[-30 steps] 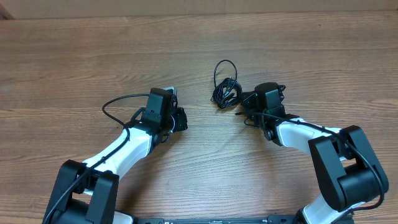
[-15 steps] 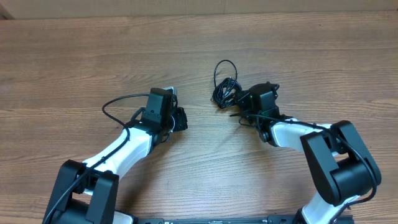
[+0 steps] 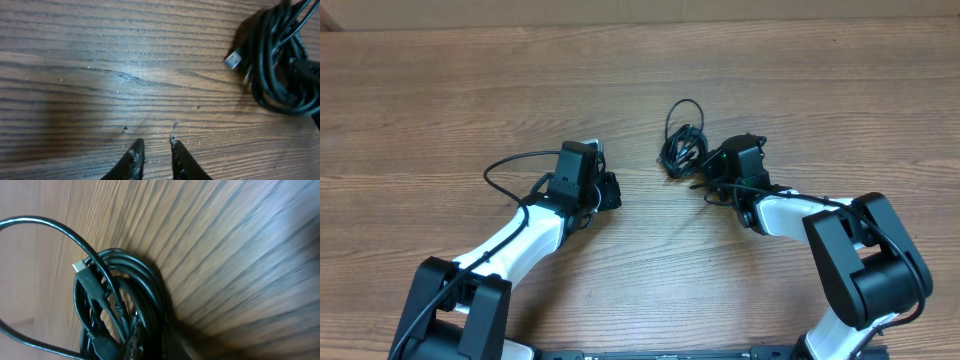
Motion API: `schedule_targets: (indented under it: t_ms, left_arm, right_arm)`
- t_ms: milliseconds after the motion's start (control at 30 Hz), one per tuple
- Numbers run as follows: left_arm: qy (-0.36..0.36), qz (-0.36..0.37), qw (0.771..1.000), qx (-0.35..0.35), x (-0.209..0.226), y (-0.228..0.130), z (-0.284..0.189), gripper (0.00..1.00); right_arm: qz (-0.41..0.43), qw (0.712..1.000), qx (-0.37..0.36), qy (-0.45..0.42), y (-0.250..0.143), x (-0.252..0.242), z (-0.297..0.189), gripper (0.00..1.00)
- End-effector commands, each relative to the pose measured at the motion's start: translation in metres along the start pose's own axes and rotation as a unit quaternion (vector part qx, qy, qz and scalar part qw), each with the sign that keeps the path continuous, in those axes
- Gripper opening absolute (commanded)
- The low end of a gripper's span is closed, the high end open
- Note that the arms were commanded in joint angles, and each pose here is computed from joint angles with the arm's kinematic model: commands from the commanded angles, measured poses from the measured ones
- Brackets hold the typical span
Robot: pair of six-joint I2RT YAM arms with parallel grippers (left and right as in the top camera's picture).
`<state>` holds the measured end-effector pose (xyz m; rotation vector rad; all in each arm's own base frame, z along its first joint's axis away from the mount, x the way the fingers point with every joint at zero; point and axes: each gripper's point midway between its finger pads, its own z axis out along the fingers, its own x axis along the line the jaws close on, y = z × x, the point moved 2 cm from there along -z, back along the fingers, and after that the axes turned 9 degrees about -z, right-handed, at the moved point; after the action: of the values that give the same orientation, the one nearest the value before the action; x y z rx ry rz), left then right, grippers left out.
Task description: Untangle cables
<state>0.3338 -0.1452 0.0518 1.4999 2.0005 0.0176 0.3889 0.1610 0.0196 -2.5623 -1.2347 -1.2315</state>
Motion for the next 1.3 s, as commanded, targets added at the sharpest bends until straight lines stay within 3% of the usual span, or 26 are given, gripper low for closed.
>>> schedule_targets:
  t_ms: [0, 133, 333, 933, 1100, 1167, 1267]
  left_arm:
    - [-0.007, 0.003, 1.0, -0.018, -0.008, 0.01, 0.0, 0.25]
    - [-0.031, 0.004, 0.999, -0.031, -0.016, 0.019, -0.002, 0.34]
    - [-0.083, 0.002, 0.997, -0.004, -0.031, 0.014, -0.004, 0.35]
    - [-0.047, -0.048, 0.997, 0.041, -0.013, -0.006, 0.015, 0.36]
    - [-0.09, -0.043, 0.994, 0.052, -0.023, -0.007, 0.029, 0.38]
    - [-0.101, -0.04, 0.993, 0.048, -0.027, -0.005, 0.032, 0.31]
    - [-0.104, -0.039, 0.993, 0.044, -0.028, -0.003, 0.032, 0.11]
  right_arm:
    - [-0.042, 0.994, 0.085, 0.054, -0.026, 0.019, -0.001, 0.04]
    - [-0.05, 0.984, 0.145, 0.092, -0.045, 0.028, -0.007, 0.04]
    - [-0.05, 0.972, 0.196, 0.123, -0.06, 0.036, -0.014, 0.04]
    - [-0.057, 0.97, 0.202, 0.125, -0.069, 0.041, -0.014, 0.04]
    - [-0.057, 0.97, 0.201, 0.125, -0.069, 0.041, -0.014, 0.04]
    - [-0.057, 0.97, 0.201, 0.124, -0.069, 0.041, -0.014, 0.04]
    - [-0.055, 0.97, 0.204, 0.118, -0.07, 0.038, -0.014, 0.04]
